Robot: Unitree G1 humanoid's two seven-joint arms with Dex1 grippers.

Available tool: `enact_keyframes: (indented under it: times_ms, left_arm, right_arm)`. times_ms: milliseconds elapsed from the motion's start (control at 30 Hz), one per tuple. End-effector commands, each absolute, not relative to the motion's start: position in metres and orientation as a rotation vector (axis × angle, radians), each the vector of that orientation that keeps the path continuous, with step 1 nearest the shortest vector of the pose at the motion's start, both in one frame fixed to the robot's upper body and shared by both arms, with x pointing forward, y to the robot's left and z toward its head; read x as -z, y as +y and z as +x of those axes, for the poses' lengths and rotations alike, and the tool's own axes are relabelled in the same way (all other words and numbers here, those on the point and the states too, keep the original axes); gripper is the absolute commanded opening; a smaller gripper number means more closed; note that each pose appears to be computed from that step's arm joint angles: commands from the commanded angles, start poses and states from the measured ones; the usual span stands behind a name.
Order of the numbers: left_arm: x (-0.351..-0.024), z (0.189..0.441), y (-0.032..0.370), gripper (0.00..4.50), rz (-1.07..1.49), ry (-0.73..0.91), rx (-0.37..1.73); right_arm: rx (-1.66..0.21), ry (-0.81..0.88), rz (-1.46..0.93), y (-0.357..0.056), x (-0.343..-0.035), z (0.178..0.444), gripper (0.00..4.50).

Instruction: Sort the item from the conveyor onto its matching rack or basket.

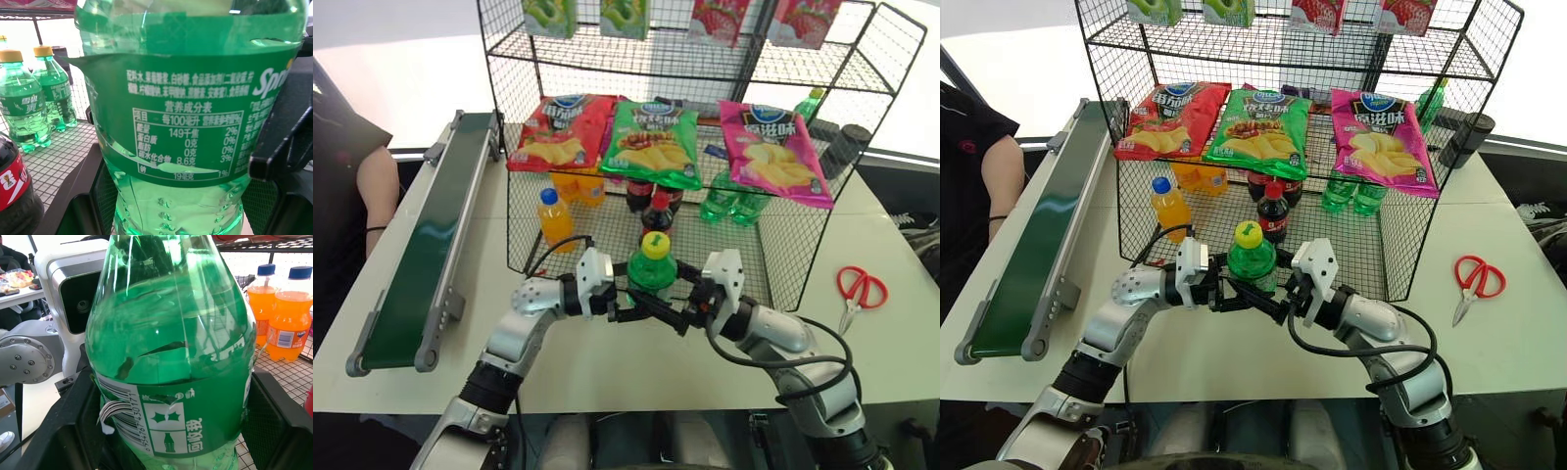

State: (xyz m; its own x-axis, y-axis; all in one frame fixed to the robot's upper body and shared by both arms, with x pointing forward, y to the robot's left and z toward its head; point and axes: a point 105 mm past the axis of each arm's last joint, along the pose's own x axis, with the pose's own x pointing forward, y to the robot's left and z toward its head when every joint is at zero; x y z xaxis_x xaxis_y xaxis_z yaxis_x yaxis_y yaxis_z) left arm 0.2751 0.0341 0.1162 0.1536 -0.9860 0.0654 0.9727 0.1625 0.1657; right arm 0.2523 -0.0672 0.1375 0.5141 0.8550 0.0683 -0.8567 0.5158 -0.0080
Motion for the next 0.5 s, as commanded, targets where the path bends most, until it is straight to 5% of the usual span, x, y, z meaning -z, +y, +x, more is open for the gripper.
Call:
enact_keyframes:
  times_ms: [33,100,333,500]
  left_arm:
    - [-0.125,0.274,0.032,3.79,0.101,-0.211,1.421]
    - [-0.122,0.278,0.034,4.45,0.119,-0.202,1.394]
    - [-0.101,0.285,0.056,4.45,0.162,-0.108,1.321]
    - [-0.102,0.29,0.078,4.45,0.138,-0.102,1.209]
  right_arm:
    - [-1.019,-0.148,0.027,-0.068,-0.156,0.251,3.02]
    - [-0.995,-0.166,0.025,-0.07,-0.159,0.255,3.02]
    - [-0.819,-0.229,-0.029,-0.095,-0.167,0.275,3.02]
    - [-0.573,-0.201,-0.086,-0.139,-0.145,0.288,3.02]
